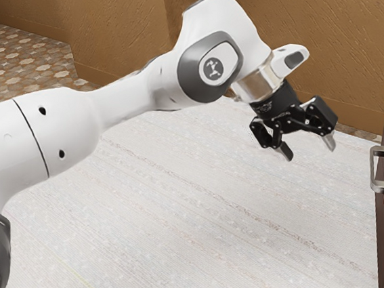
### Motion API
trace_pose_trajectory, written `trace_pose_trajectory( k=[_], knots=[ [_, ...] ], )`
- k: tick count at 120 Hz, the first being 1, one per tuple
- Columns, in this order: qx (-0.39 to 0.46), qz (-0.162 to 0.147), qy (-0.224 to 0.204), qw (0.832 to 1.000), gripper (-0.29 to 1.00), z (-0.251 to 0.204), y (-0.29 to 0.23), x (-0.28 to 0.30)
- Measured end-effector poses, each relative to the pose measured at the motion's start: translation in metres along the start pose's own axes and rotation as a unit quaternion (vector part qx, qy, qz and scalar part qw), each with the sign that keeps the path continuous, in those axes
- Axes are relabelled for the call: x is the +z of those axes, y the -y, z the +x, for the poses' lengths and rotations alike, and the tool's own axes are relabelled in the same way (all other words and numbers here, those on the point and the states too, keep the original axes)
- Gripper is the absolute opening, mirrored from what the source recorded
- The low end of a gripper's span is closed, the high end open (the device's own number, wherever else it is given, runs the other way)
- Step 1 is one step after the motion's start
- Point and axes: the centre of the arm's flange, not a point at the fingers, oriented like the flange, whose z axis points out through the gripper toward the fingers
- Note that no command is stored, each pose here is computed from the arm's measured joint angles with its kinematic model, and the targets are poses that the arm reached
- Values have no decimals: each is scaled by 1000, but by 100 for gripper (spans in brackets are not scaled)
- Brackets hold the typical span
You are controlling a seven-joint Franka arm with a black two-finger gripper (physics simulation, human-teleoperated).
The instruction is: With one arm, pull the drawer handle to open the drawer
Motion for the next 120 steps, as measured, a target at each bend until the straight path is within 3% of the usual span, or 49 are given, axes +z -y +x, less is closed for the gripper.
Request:
trace_pose_trajectory(
  k=[48,120],
  knots=[
    [6,-53,-1,999,70,5,-26,37],
    [-5,-69,-18,997,69,11,-25,72]
  ],
)
